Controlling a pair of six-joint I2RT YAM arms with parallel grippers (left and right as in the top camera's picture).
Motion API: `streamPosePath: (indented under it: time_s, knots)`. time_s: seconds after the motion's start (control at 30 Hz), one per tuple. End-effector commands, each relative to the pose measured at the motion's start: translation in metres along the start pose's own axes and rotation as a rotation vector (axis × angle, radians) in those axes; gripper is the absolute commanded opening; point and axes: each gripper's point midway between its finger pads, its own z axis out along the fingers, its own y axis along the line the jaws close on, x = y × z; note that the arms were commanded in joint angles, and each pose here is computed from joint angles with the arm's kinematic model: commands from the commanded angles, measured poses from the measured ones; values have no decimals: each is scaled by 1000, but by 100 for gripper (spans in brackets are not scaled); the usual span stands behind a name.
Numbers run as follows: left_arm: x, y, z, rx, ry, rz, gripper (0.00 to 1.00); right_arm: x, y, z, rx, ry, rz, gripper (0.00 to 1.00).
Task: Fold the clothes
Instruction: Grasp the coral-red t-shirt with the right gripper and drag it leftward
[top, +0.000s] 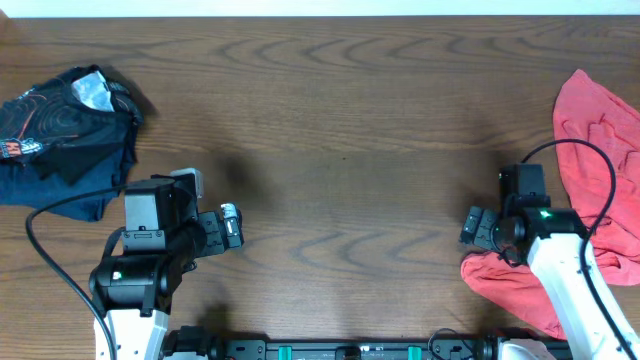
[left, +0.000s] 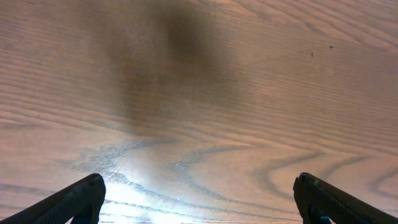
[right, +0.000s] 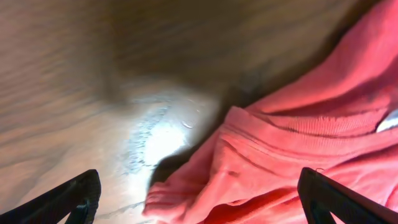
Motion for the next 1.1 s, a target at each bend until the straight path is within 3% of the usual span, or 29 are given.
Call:
streamPosePath:
  time_s: [0.0,0.07,0.23,0.33,0.53,0.7,0.83,0.93,1.07]
  knots:
    - [-5,-4,-5,12,-15,-4,98,13,-15,14,88,40,111,97]
    - [-5,-4,-5,12,-14,-4,98,18,-18,20,108,54,119,88]
    - [-5,-4,-5,12,-15,-3,98,24,-20,28,118,73,114,23]
    - [-5,-4,-5,12,-15,-3,98,22,-18,28,112,62,117,1]
    - [-7,-4,-5,13,-21,-2,98,5,-2,30,32,6,132,1]
    - [-24,-8,-6,28,-91,10,98,-45,76,12,-370,-173,-31,1]
    - [-41,-12,-8,43,-161,23,98,-87,147,-45,-725,-413,-199,1]
    - [-46,-13,-9,48,-182,27,98,-93,180,-81,-864,-527,-307,1]
    - [-46,-13,-9,47,-181,27,98,-73,207,-94,-906,-551,-463,1]
